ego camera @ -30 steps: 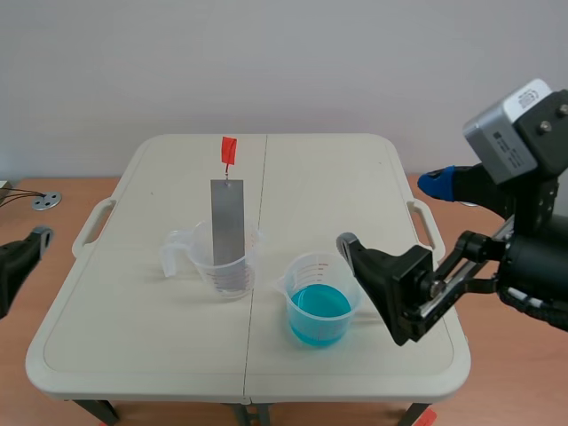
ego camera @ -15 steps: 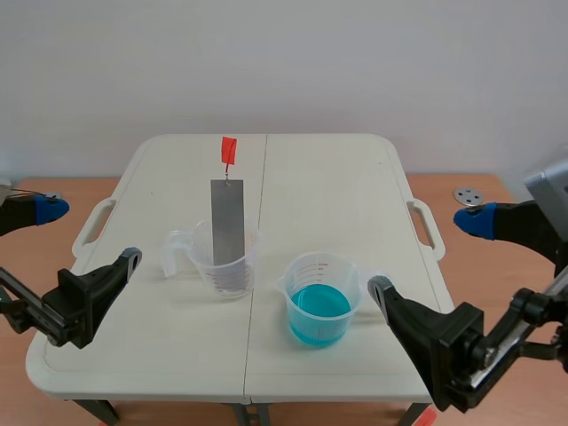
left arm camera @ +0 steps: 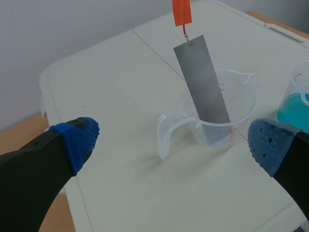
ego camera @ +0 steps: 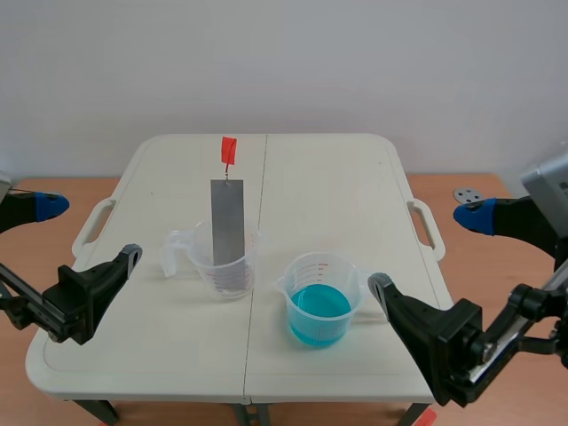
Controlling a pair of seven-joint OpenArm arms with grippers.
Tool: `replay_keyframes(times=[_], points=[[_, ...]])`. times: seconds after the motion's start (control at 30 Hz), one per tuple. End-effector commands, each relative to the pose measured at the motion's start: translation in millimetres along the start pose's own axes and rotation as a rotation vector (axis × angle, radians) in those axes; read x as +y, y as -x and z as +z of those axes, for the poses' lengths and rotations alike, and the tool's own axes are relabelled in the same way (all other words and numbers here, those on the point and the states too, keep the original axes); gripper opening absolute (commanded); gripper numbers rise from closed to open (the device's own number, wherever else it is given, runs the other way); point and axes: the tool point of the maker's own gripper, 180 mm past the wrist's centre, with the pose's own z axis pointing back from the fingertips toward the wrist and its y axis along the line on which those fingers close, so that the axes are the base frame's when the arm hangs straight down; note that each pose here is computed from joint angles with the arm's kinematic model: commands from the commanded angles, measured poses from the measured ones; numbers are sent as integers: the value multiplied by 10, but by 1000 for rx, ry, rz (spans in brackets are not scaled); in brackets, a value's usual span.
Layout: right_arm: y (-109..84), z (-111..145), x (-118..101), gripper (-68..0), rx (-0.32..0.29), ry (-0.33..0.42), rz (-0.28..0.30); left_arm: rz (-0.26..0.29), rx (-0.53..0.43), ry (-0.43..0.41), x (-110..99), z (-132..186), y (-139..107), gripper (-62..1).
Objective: Hold the metal plate by the orange handle, dip it into the blue solution, take it out and point at it, then put the plate back in the beaker on the left.
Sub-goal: 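Return to the home posture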
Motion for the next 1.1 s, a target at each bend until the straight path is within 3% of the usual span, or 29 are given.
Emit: replay_keyframes(times=[0.0,1.07], points=[[-130,-5,-26,-10,-41,2,14,-13,-32,-3,42,2,-106,14],[-276,-45,-95,-10,-99,17,34,-13,-31,-3,45,2,-105,14]])
